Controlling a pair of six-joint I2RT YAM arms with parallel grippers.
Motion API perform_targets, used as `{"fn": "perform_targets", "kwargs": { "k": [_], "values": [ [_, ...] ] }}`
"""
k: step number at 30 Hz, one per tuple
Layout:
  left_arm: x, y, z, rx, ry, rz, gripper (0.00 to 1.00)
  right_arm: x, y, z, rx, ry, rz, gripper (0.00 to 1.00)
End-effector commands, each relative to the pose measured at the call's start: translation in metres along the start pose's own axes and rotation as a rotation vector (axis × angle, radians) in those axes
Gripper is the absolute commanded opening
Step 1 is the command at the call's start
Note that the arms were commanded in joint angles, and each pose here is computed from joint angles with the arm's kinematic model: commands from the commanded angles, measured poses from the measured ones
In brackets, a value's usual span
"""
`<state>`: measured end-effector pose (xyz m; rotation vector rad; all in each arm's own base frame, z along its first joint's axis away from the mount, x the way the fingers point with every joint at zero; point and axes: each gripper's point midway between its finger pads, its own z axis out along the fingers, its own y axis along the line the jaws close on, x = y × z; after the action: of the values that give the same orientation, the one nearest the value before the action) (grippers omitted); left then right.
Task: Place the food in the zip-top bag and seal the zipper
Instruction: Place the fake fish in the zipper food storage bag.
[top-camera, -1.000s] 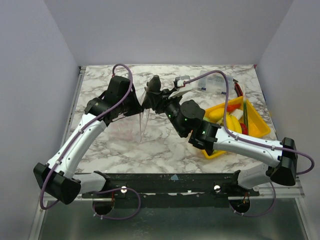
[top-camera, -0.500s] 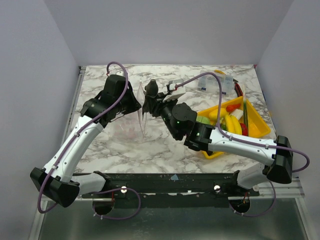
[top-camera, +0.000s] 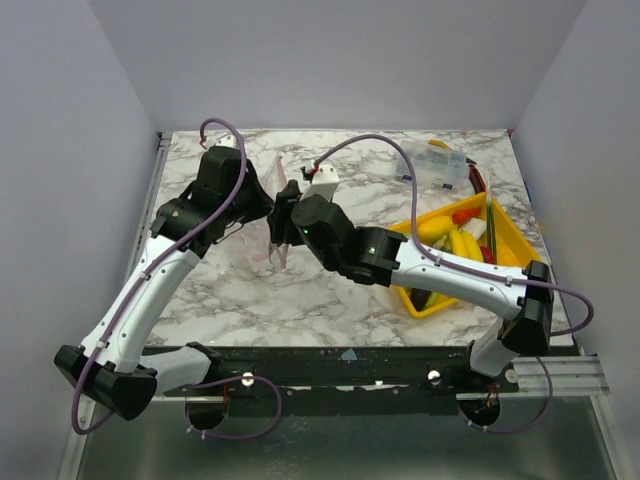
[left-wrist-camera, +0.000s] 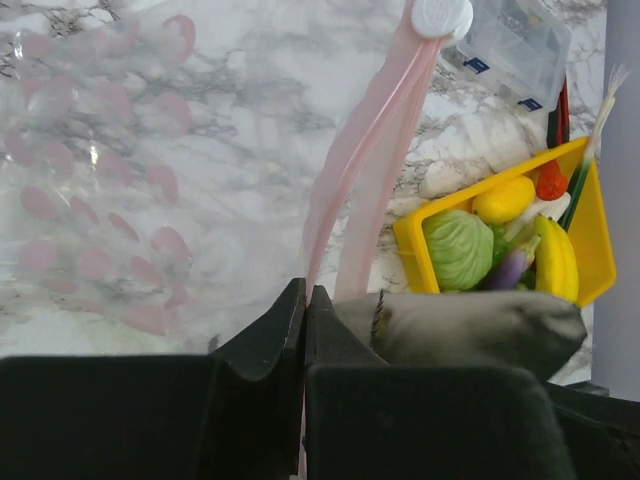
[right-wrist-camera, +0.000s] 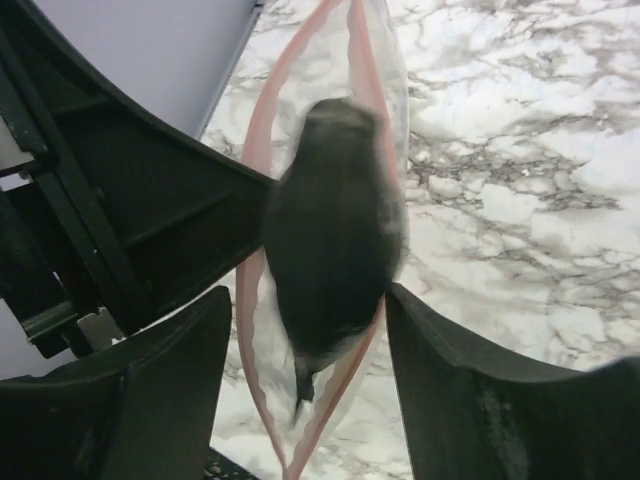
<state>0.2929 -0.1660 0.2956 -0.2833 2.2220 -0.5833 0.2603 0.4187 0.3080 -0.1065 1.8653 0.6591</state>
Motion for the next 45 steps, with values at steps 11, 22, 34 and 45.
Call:
{"fn": "perform_targets", "kwargs": {
  "k": [11, 22, 34, 45],
  "values": [
    [0.008, -0.007, -0.010, 0.059, 0.026, -0.004, 0.00, -0.012, -0.013, 0.005, 0.081, 0.137, -0.038, 0.63],
    [0.032, -0.039, -0.027, 0.277, 0.134, 0.007, 0.00, -0.011, -0.016, 0.058, -0.011, 0.140, -0.080, 0.31],
    [0.029, -0.022, -0.008, 0.243, 0.097, 0.077, 0.00, -0.001, -0.029, -0.026, -0.153, 0.255, 0.004, 0.38],
    [0.042, -0.026, -0.009, 0.311, 0.118, 0.084, 0.00, 0.024, -0.093, -0.063, -0.033, 0.249, 0.169, 0.73]
  ]
}}
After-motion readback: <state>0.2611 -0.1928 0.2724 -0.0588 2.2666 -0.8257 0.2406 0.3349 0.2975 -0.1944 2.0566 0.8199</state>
